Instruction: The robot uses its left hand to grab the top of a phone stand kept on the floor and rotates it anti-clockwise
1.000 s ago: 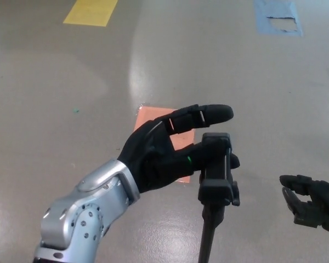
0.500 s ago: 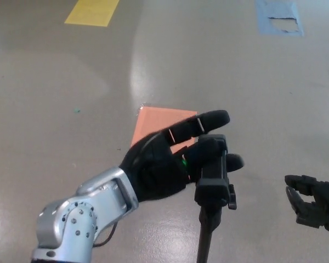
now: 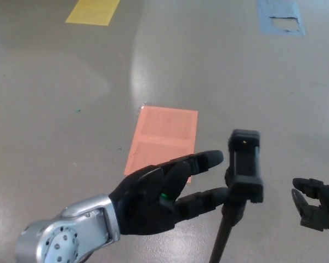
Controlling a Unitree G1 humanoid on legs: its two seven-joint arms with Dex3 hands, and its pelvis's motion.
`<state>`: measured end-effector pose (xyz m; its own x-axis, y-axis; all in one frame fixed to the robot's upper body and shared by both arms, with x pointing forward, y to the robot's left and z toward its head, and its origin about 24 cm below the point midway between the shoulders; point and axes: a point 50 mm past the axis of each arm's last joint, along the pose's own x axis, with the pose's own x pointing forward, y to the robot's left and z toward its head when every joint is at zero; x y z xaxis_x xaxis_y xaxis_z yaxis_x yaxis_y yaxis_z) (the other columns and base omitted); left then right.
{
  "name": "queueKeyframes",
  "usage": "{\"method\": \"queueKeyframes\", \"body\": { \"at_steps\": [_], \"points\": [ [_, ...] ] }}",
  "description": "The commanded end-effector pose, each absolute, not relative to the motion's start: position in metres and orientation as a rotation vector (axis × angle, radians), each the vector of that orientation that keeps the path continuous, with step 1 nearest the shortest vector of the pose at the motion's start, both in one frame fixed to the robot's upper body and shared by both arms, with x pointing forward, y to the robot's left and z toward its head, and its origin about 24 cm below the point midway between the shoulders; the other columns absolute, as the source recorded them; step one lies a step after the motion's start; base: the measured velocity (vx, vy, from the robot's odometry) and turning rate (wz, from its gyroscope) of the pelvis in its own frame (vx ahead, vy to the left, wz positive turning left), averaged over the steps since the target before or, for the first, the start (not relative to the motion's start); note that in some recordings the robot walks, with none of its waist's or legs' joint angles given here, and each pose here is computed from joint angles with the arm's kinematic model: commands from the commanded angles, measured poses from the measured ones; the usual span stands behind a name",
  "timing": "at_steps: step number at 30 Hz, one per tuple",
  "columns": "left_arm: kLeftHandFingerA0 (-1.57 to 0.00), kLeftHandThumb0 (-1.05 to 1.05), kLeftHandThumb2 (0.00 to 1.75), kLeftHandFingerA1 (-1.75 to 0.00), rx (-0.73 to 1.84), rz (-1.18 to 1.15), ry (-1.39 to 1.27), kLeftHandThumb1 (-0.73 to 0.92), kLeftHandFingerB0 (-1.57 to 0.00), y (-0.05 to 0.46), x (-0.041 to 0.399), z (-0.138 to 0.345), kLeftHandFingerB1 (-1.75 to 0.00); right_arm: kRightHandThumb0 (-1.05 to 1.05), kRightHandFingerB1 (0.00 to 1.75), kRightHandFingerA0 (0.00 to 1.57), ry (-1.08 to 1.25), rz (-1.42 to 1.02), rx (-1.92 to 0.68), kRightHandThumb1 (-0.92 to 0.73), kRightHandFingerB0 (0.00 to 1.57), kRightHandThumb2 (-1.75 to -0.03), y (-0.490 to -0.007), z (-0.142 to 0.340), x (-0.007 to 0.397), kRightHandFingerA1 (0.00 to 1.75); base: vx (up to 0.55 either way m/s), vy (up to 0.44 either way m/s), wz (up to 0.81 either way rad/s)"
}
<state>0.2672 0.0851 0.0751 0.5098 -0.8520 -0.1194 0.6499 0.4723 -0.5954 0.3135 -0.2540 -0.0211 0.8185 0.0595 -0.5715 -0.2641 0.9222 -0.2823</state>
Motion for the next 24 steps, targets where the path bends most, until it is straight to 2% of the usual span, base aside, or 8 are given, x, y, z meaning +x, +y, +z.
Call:
{"method": "queueKeyframes", "body": {
  "at_steps": [1, 8, 11, 13, 14, 18, 20, 24],
  "points": [
    [0.00, -0.92, 0.92, -0.07, -0.490, -0.995, 0.329, 0.53, 0.00, 0.091, 0.266, 0.082, -0.02, -0.88, 0.09, 0.05, 0.588, 0.134, -0.371, -0.76, 0.03, -1.06, -0.263, -0.022, 0.310, 0.26, 0.00, 0.000, 0.00],
    [0.00, -0.91, 0.86, -0.05, -0.445, -0.980, 0.282, 0.53, 0.00, 0.105, 0.271, 0.084, 0.00, -0.87, 0.12, 0.05, 0.583, 0.136, -0.357, -0.73, 0.00, -1.07, -0.259, -0.023, 0.310, 0.30, 0.00, 0.000, 0.00],
    [0.00, -0.97, 0.95, -0.07, -0.361, -0.929, 0.285, 0.59, 0.00, 0.123, 0.274, 0.075, -0.01, -0.87, 0.10, 0.03, 0.589, 0.129, -0.357, -0.75, 0.02, -1.06, -0.259, -0.024, 0.309, 0.24, 0.00, 0.000, 0.00],
    [0.00, -0.93, 0.90, -0.06, -0.316, -0.885, 0.306, 0.56, 0.00, 0.137, 0.277, 0.069, 0.00, -0.86, 0.11, 0.01, 0.593, 0.128, -0.399, -0.75, 0.00, -1.07, -0.261, -0.024, 0.309, 0.19, 0.00, 0.000, 0.00],
    [0.00, -0.83, 0.80, -0.05, -0.288, -0.840, 0.345, 0.45, 0.00, 0.151, 0.279, 0.062, 0.00, -0.84, 0.14, 0.06, 0.602, 0.123, -0.459, -0.73, 0.00, -1.06, -0.264, -0.025, 0.307, 0.26, 0.00, 0.000, 0.00],
    [0.00, -0.83, 0.85, -0.09, -0.087, -0.689, 0.382, 0.48, 0.00, 0.187, 0.282, 0.043, 0.00, -0.86, 0.11, 0.05, 0.612, 0.096, -0.505, -0.74, 0.03, -1.04, -0.271, -0.025, 0.304, 0.28, 0.00, 0.000, 0.00],
    [0.00, -0.76, 0.79, -0.11, 0.178, -0.556, 0.360, 0.46, 0.00, 0.212, 0.280, 0.027, 0.00, -0.85, 0.11, 0.05, 0.618, 0.075, -0.484, -0.73, 0.04, -1.02, -0.277, -0.028, 0.298, 0.28, 0.00, 0.000, 0.00],
    [0.00, -0.68, 0.77, -0.20, 0.301, -0.426, 0.381, 0.42, 0.00, 0.243, 0.272, 0.008, -0.08, -0.83, 0.11, 0.01, 0.630, 0.047, -0.424, -0.74, 0.00, -1.04, -0.283, -0.035, 0.289, 0.25, 0.00, 0.000, 0.00]
  ]
}}
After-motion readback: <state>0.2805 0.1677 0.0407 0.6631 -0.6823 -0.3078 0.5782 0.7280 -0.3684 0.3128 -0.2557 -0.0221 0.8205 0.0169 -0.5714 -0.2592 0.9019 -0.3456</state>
